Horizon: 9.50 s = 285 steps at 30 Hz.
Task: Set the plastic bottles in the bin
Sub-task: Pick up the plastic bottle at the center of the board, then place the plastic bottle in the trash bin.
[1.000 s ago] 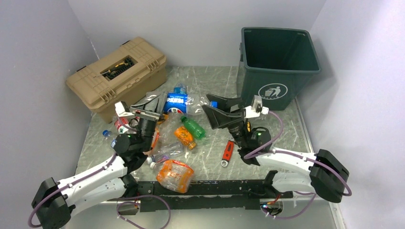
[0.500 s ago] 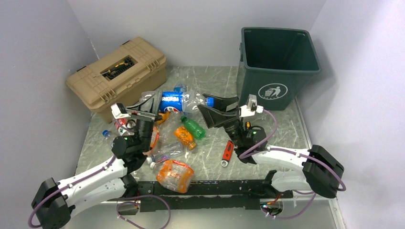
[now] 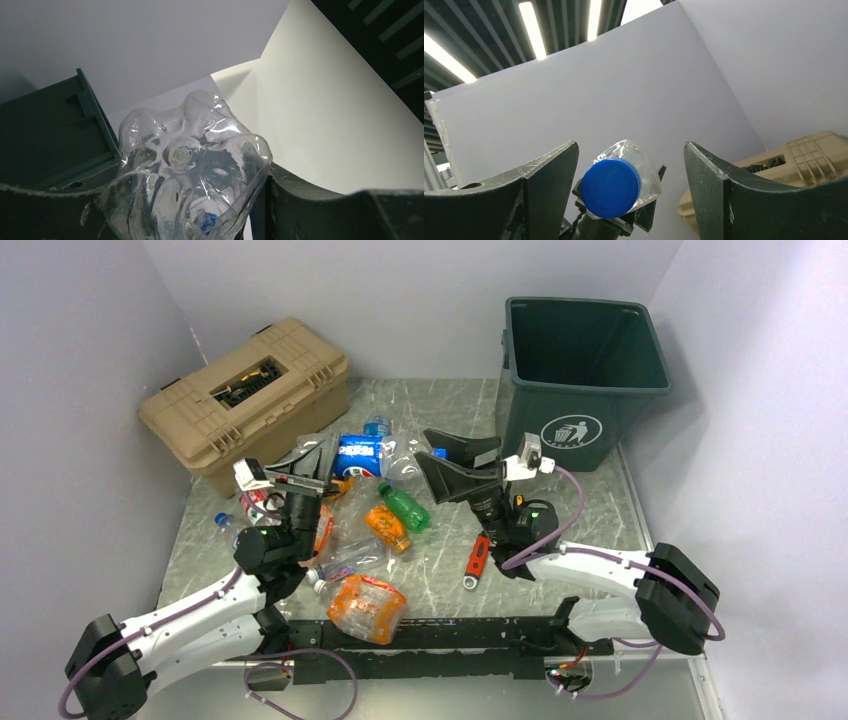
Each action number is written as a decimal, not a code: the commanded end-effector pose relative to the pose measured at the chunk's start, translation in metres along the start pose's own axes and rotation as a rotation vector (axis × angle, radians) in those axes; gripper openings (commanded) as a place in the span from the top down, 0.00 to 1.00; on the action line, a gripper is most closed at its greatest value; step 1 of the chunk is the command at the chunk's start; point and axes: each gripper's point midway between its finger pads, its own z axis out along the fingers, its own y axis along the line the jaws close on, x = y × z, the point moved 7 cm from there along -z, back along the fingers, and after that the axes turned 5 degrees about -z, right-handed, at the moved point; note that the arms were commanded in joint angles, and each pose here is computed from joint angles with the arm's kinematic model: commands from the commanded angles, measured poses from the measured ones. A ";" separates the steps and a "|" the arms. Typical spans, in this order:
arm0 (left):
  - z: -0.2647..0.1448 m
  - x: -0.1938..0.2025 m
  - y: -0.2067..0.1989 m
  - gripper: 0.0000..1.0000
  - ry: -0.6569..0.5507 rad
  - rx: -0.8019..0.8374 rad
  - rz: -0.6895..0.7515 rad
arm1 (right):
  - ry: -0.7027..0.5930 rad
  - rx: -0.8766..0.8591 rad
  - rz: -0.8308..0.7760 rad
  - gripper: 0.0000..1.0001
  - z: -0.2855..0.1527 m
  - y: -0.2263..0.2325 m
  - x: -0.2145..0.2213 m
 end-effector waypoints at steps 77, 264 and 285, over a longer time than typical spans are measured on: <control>-0.026 -0.049 -0.028 1.00 0.092 -0.348 0.823 | 0.889 0.927 -0.848 0.05 -0.080 -0.066 -0.066; -0.040 -0.058 0.005 0.09 0.464 -0.550 1.380 | 0.675 0.505 -0.435 1.00 0.012 -0.075 -0.090; -0.039 -0.057 0.018 0.11 0.488 -0.608 1.427 | 0.707 0.661 -0.098 0.86 -0.085 -0.090 0.035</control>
